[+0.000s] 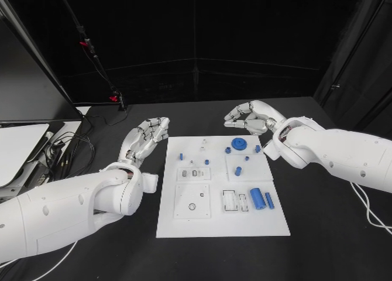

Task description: Assemble the parts on the task board

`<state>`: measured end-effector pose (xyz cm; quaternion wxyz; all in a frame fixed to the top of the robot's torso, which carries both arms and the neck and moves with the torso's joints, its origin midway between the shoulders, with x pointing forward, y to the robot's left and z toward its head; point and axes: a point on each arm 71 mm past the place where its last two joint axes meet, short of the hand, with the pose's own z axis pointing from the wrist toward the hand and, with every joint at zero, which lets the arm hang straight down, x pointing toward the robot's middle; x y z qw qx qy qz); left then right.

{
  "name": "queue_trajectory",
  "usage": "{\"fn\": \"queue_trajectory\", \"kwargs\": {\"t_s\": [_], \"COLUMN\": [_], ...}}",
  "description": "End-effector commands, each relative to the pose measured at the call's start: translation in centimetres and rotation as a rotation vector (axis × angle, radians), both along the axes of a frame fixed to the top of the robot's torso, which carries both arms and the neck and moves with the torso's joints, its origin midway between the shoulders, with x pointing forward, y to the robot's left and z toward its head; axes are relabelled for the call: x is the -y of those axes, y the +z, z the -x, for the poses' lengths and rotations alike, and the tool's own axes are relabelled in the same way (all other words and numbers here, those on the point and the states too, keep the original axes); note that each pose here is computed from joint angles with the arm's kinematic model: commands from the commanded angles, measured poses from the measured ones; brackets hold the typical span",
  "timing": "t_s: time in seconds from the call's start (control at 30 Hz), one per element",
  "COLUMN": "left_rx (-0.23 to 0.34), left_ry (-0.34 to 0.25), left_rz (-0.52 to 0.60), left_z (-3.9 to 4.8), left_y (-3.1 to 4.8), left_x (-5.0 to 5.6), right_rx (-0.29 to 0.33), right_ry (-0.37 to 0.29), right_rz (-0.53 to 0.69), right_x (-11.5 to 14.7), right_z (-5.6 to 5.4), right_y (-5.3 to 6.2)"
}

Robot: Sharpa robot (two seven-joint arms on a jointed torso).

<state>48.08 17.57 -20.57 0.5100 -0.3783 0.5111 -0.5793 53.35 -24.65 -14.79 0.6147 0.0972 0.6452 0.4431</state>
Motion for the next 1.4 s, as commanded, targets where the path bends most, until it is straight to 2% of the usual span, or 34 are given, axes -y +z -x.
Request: {"fn": "queue_trajectory", "kwargs": {"t_s": [0.03,0.37,0.6,0.9,1.27,1.4], "left_rx": [0.315,0.311,0.310,0.308,0.301,0.299], "left_ry": [-0.041,-0.040,-0.038,-0.039,-0.036,-0.037], "left_rz": [0.065,0.063,0.061,0.061,0.058,0.059], "left_z": [0.76,0.75,0.72,0.67,0.62,0.63], "left_y": [2.19,2.08,2.00,1.92,1.84,1.83], "left_x": [0.1,0.0,-0.1,-0.1,-0.5,-0.5], "right_rx": [0.091,0.101,0.062,0.059,-0.020,-0.028], "right_ry": [-0.012,-0.050,-0.036,-0.039,-0.035,-0.041], "right_rz": [0.184,0.396,0.458,0.590,0.677,0.697], "right_x": [-0.4,-1.6,-2.4,-3.0,-3.4,-3.4], "right_z": [-0.4,-2.0,-2.3,-2.6,-2.6,-2.7], "right_y": [0.0,-1.0,-1.5,-2.3,-3.5,-3.7]}}
